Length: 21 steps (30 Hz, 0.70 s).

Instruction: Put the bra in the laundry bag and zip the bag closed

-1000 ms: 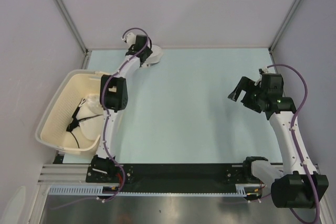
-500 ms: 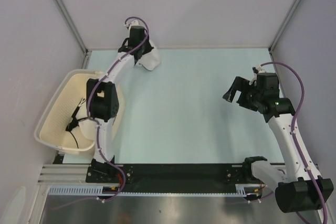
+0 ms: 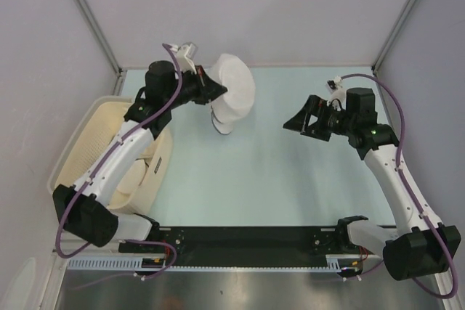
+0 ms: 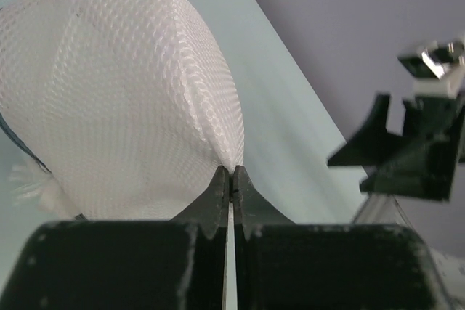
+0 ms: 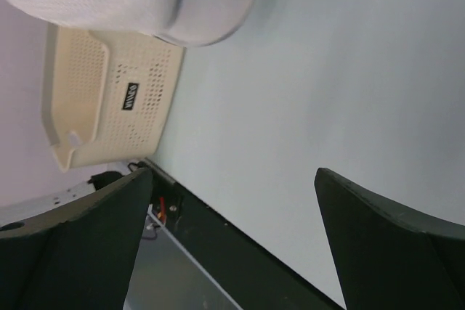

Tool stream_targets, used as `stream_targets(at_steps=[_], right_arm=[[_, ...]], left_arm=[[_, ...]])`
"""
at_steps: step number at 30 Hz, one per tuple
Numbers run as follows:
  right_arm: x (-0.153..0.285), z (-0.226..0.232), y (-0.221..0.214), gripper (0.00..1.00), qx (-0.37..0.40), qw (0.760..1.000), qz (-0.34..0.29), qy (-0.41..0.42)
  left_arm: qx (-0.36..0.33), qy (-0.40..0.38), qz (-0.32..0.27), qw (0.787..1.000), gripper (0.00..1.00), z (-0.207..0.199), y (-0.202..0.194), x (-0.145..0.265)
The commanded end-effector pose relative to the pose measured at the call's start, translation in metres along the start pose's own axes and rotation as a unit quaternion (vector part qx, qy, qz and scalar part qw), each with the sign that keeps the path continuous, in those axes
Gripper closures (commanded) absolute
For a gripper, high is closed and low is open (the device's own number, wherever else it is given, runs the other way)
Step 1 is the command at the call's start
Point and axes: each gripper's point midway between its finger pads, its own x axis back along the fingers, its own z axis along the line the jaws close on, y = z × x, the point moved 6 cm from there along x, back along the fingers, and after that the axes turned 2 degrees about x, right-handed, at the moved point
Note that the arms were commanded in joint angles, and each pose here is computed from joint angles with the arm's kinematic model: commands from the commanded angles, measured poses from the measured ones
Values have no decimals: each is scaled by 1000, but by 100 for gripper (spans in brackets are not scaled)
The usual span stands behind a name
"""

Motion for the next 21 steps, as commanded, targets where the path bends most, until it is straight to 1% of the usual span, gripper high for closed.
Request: stream_targets(at_steps=[1, 2, 3, 4, 8, 12, 14, 15, 16, 17, 18, 19, 20, 21], right_arm=[[1, 55, 20, 0, 71, 981, -22, 181], [-2, 60, 20, 0, 76, 976, -22, 201], [-5, 65, 17, 0, 61, 973, -10, 223], [-9, 74, 20, 0, 80, 965, -19, 249], [-29, 72, 21, 0, 86, 967, -20, 240], [-49, 67, 11, 0, 65, 969, 8, 238], [-59, 70, 3, 0, 69, 969, 22, 237], [-61, 71, 2, 3, 67, 968, 26, 239], [-62, 78, 4, 6, 76, 963, 17, 256], [-63, 78, 1, 12, 58, 963, 23, 261], [-66, 79, -1, 41, 52, 964, 24, 261], [-66, 79, -1, 58, 45, 963, 24, 263], [-67, 78, -2, 71, 37, 964, 29, 263], [-66, 73, -5, 89, 25, 966, 36, 255]], left_arm=[[4, -145, 42, 988, 100, -41, -25, 34], [19, -155, 53, 986, 100, -43, -35, 38], [21, -175, 59, 983, 100, -49, -39, 45], [23, -187, 57, 980, 100, -55, -41, 50], [18, -210, 57, 976, 100, -65, -52, 76], [30, -230, 68, 970, 100, -70, -61, 87], [35, -246, 79, 965, 100, -74, -66, 90], [34, -249, 78, 965, 100, -75, -67, 92], [35, -253, 83, 963, 100, -77, -70, 93], [37, -255, 87, 962, 100, -77, -72, 93], [38, -256, 90, 962, 100, -77, -73, 93], [38, -256, 92, 962, 100, -76, -75, 92], [34, -251, 89, 963, 100, -75, -74, 91], [29, -236, 87, 967, 91, -73, -73, 89]])
